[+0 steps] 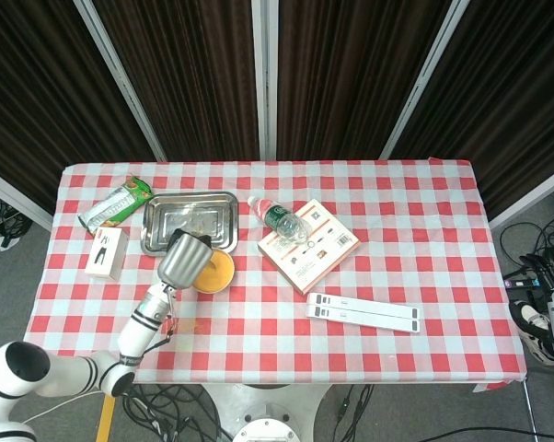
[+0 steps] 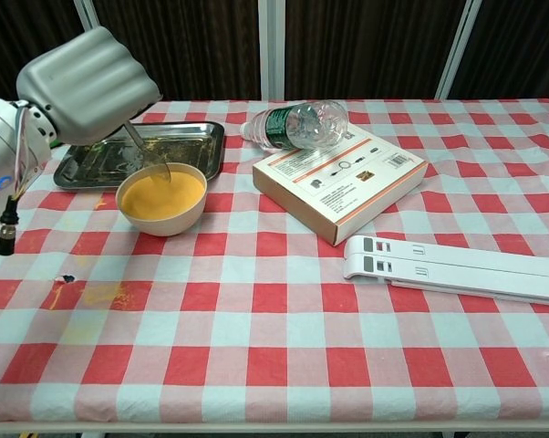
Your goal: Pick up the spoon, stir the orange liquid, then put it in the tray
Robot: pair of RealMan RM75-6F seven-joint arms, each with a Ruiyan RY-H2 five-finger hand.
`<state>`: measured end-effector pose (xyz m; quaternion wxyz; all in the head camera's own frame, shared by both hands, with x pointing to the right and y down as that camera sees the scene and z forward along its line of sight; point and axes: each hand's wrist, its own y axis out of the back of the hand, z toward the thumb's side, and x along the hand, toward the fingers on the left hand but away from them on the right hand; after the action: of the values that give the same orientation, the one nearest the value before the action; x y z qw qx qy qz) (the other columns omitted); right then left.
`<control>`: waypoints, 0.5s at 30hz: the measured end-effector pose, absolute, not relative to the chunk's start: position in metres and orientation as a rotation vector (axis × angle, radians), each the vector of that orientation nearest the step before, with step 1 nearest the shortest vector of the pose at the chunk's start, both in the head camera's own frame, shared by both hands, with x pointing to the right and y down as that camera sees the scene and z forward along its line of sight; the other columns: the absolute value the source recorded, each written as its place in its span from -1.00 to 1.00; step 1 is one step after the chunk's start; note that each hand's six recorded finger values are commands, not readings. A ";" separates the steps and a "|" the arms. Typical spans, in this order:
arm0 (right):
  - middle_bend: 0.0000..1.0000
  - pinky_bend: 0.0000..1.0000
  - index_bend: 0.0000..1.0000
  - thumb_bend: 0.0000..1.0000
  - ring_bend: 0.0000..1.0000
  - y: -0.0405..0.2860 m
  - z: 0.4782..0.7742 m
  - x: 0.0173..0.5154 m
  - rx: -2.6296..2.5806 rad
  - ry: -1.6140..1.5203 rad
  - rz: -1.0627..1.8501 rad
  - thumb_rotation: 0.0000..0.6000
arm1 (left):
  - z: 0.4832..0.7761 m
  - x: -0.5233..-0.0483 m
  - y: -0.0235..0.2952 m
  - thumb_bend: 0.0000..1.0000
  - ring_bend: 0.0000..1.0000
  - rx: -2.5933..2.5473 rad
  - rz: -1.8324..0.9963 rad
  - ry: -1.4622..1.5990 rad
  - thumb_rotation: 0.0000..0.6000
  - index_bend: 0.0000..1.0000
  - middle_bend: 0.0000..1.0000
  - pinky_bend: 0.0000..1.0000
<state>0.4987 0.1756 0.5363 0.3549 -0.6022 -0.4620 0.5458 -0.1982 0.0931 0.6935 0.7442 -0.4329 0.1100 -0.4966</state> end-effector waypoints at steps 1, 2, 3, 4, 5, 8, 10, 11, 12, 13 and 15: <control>-0.71 -0.87 -0.72 -0.49 -0.96 0.176 0.536 0.499 -1.555 -1.194 1.410 1.00 | 0.694 -0.199 0.093 -0.02 0.91 -0.934 -1.080 0.248 1.00 0.36 0.97 0.93; -0.71 -0.87 -0.72 -0.49 -0.96 0.176 0.536 0.498 -1.555 -1.194 1.411 1.00 | 0.694 -0.199 0.093 -0.01 0.91 -0.923 -1.074 0.251 1.00 0.36 0.97 0.93; -0.71 -0.87 -0.72 -0.49 -0.96 0.176 0.536 0.498 -1.554 -1.194 1.411 1.00 | 0.693 -0.199 0.093 -0.01 0.91 -0.911 -1.067 0.254 1.00 0.36 0.97 0.93; -0.71 -0.87 -0.72 -0.49 -0.96 0.176 0.535 0.498 -1.553 -1.193 1.411 1.00 | 0.693 -0.199 0.093 -0.01 0.91 -0.893 -1.055 0.256 1.00 0.36 0.97 0.93; -0.71 -0.87 -0.72 -0.49 -0.96 0.176 0.535 0.498 -1.553 -1.193 1.411 1.00 | 0.692 -0.198 0.093 -0.01 0.91 -0.879 -1.047 0.256 1.00 0.36 0.97 0.93; -0.71 -0.87 -0.72 -0.49 -0.96 0.176 0.534 0.498 -1.550 -1.196 1.411 1.00 | 0.691 -0.197 0.092 -0.01 0.91 -0.844 -1.041 0.264 1.00 0.36 0.97 0.93; -0.71 -0.87 -0.72 -0.49 -0.96 0.176 0.535 0.499 -1.551 -1.197 1.414 1.00 | 0.691 -0.197 0.091 -0.01 0.91 -0.835 -1.045 0.275 1.00 0.36 0.97 0.93; -0.71 -0.87 -0.72 -0.49 -0.96 0.177 0.535 0.499 -1.550 -1.198 1.415 1.00 | 0.691 -0.197 0.091 -0.01 0.91 -0.834 -1.049 0.281 1.00 0.36 0.97 0.93; -0.71 -0.87 -0.72 -0.49 -0.96 0.177 0.535 0.499 -1.550 -1.199 1.416 1.00 | 0.691 -0.197 0.091 0.00 0.91 -0.837 -1.052 0.287 1.00 0.36 0.98 0.93; -0.71 -0.87 -0.72 -0.49 -0.96 0.177 0.535 0.500 -1.549 -1.200 1.415 1.00 | 0.691 -0.197 0.091 0.02 0.91 -0.847 -1.054 0.295 1.00 0.36 0.98 0.93; -0.71 -0.87 -0.72 -0.49 -0.96 0.177 0.534 0.500 -1.547 -1.202 1.416 1.00 | 0.691 -0.196 0.091 0.05 0.91 -0.871 -1.050 0.314 1.00 0.36 0.98 0.93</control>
<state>0.5003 0.1767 0.5342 0.3545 -0.5985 -0.4650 0.5477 -0.1959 0.0912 0.6912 0.7647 -0.4009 0.1446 -0.4834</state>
